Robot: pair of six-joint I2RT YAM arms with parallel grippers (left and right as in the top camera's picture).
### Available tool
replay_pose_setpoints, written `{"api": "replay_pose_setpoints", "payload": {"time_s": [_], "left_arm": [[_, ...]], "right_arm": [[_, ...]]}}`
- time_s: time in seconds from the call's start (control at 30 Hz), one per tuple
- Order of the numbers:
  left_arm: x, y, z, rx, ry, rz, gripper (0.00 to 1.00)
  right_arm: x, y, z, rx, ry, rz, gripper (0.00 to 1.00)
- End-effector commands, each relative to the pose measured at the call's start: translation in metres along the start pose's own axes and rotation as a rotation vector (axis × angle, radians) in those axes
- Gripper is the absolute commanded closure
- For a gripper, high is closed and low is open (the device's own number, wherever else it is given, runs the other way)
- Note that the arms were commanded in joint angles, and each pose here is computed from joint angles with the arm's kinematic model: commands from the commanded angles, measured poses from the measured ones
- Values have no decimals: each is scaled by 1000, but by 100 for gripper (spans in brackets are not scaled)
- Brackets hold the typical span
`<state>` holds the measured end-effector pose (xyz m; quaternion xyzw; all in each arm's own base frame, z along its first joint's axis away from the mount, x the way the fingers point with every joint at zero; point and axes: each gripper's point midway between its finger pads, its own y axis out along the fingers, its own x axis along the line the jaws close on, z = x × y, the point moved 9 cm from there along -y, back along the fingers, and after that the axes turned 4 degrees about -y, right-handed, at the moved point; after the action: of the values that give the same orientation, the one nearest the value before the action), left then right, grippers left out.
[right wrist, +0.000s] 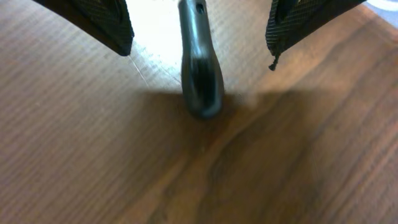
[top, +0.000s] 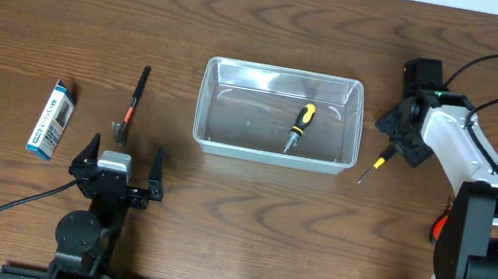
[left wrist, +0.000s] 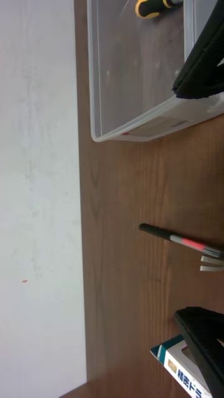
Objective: Pack container
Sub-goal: 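Move the right gripper to the black-handled screwdriver and grasp it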
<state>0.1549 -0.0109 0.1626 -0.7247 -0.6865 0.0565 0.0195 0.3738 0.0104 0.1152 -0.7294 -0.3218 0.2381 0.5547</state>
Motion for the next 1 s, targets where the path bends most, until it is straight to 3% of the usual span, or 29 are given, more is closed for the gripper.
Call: {"api": "replay_pose_setpoints", "payload": {"time_s": [0.0, 0.33, 0.5, 0.73, 0.8, 0.9, 0.97], "left_arm": [[2, 1, 12, 50, -1, -18, 2], [2, 1, 12, 50, -1, -18, 2], [2, 1, 12, 50, -1, -18, 2], [2, 1, 12, 50, -1, -18, 2], [2, 1, 12, 50, -1, -18, 2], [2, 1, 12, 50, -1, -18, 2], [2, 1, 12, 50, -1, -18, 2]], "right_arm": [[-7, 17, 0, 33, 51, 29, 33], [-9, 51, 13, 140, 45, 66, 31], [-7, 52, 15, 159, 44, 52, 36], [-3, 51, 20, 205, 44, 12, 34], [-2, 51, 20, 205, 41, 12, 38], [-3, 51, 21, 209, 40, 16, 55], [-3, 51, 21, 209, 40, 16, 60]]}}
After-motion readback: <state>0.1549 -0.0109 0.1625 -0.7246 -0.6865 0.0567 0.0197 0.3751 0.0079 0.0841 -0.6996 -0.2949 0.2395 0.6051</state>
